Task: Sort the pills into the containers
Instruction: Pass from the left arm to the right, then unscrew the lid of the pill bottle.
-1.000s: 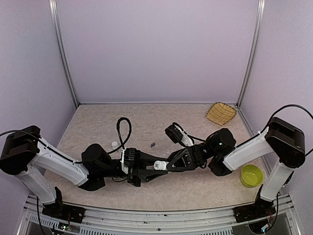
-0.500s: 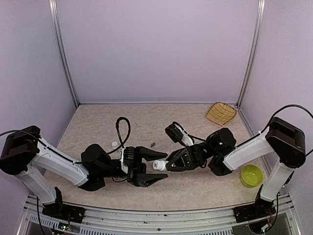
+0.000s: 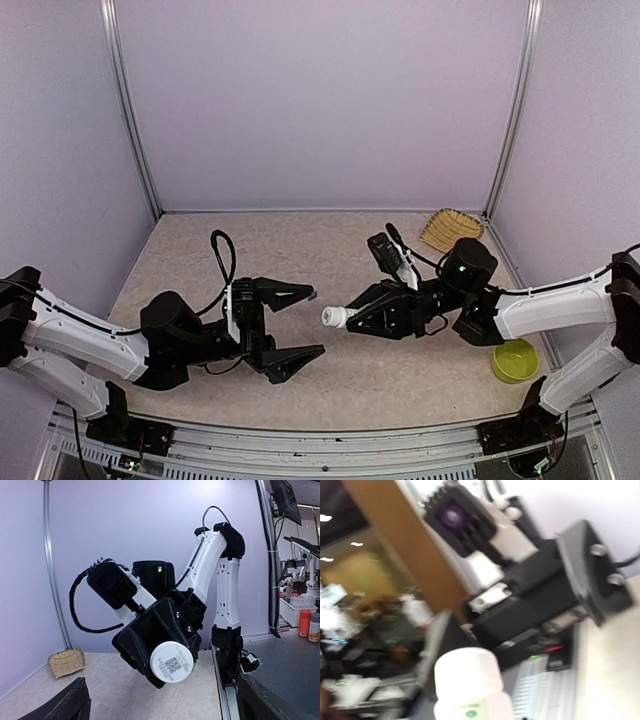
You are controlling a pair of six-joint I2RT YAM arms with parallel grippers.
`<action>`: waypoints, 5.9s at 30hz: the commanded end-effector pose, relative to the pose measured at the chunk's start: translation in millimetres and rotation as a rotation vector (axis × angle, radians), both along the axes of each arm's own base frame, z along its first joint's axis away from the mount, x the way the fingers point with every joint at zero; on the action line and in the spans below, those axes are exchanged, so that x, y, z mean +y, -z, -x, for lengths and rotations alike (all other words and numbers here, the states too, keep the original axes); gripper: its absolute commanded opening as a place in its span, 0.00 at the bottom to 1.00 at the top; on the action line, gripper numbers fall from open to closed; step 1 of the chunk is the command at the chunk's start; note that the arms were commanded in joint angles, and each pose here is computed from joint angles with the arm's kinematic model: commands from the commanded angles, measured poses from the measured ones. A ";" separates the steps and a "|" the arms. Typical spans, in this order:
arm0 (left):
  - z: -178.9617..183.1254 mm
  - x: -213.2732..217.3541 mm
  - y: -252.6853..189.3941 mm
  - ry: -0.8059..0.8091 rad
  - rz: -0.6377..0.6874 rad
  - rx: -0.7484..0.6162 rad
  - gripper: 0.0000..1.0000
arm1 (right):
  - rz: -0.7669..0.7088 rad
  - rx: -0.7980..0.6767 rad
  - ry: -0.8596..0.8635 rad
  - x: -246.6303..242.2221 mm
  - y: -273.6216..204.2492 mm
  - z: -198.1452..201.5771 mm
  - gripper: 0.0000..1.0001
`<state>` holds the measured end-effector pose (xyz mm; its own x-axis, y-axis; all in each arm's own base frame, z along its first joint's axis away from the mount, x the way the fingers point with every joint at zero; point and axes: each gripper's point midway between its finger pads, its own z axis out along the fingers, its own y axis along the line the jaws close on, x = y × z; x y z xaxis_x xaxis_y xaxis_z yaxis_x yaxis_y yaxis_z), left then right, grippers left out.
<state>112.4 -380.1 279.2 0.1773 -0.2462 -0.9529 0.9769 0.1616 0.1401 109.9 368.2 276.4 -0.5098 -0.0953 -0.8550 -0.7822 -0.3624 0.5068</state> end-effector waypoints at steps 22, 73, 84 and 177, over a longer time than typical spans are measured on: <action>-1.9 -29.1 24.9 0.088 -0.233 -0.057 0.76 | -0.009 -0.382 0.289 -12.0 26.8 -6.6 0.20; -4.0 -44.6 34.6 0.156 -0.291 -0.008 0.03 | 0.064 -0.429 0.268 -11.2 37.8 -2.8 0.43; -18.9 -48.0 29.8 0.089 -0.275 0.069 0.18 | 0.069 -0.436 0.283 -10.8 41.3 -5.5 0.23; 6.7 -43.4 -30.2 0.156 -0.071 0.011 0.98 | -0.185 -0.427 0.473 -21.7 -9.5 -6.8 0.21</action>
